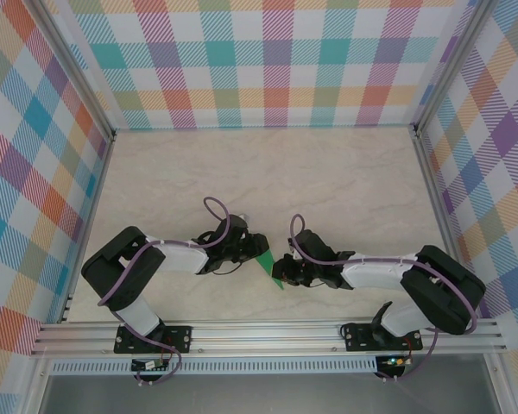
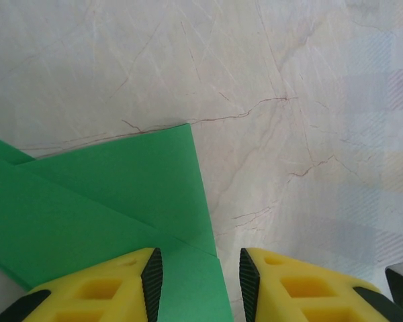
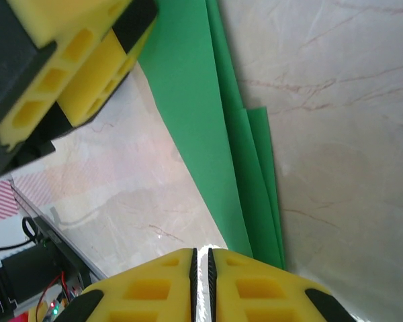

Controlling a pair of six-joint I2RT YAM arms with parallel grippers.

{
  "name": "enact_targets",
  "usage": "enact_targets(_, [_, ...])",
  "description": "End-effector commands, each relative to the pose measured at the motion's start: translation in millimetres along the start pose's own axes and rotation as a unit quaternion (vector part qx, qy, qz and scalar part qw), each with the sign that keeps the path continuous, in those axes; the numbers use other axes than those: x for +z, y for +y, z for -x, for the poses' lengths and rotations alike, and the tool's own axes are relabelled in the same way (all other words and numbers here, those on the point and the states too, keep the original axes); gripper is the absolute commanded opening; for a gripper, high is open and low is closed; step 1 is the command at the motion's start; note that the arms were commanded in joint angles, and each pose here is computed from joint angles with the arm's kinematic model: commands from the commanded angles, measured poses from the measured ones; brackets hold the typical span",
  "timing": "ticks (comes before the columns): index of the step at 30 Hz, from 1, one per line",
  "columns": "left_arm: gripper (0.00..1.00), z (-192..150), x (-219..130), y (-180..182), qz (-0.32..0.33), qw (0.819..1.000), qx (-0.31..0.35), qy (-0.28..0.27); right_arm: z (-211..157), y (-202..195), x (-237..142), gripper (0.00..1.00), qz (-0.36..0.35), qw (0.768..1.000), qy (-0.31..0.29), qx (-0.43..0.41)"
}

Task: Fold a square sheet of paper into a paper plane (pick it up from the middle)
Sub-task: Fold the wing for the fifth time at the center of the table.

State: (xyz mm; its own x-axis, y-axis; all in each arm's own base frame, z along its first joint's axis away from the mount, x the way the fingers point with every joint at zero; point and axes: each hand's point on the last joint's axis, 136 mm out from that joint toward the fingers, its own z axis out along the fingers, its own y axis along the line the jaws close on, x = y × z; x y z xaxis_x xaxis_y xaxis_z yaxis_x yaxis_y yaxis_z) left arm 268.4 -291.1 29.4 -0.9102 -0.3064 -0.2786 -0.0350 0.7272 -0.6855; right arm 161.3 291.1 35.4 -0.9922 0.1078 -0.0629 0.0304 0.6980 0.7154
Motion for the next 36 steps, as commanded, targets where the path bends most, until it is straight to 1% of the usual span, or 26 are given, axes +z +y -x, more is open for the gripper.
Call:
enact_targets(1, [0.38,-27,0,60,0.103,0.994,0.002,0.030,-14,-4,7,0.14,-0.001,0.999,0.038,-0.012])
enact_targets(3, [0.38,-27,0,61,0.106,0.994,0.005,0.030,-16,-17,13,0.13,-0.023,0.999,0.045,0.000])
enact_targets(6, [0.38,-28,-1,63,0.111,0.993,0.007,0.030,-26,-49,18,0.13,-0.071,0.996,0.059,0.018])
enact_targets(10, [0.38,-28,-2,66,0.116,0.993,0.010,0.029,-37,-65,22,0.12,-0.082,0.993,0.082,0.030])
enact_targets(12, [0.38,-28,-2,68,0.121,0.992,0.011,0.028,-38,-67,20,0.12,-0.087,0.992,0.080,0.031])
enact_targets(16, [0.38,-26,-4,69,0.127,0.992,0.014,0.025,-34,-56,10,0.11,-0.074,0.995,0.066,0.020])
enact_targets(20, [0.38,-24,-7,66,0.119,0.993,0.013,0.017,-26,-36,-9,0.12,-0.053,0.998,0.037,0.001])
enact_targets(25, [0.38,-23,-9,61,0.111,0.993,0.023,0.018,-15,-10,-27,0.16,-0.021,1.000,0.003,-0.017])
enact_targets(27, [0.38,-21,-9,59,0.111,0.993,0.023,0.017,-14,4,-27,0.15,0.000,1.000,0.009,-0.025])
enact_targets(30, [0.39,-21,-6,54,0.102,0.994,0.023,0.018,-13,11,-18,0.14,0.010,0.999,0.020,-0.025])
enact_targets(33, [0.39,-21,-3,52,0.096,0.995,0.021,0.020,-16,14,-6,0.13,0.022,0.999,0.041,-0.027])
enact_targets(36, [0.39,-22,-3,51,0.095,0.995,0.022,0.021,-21,5,2,0.13,0.012,0.998,0.060,-0.030])
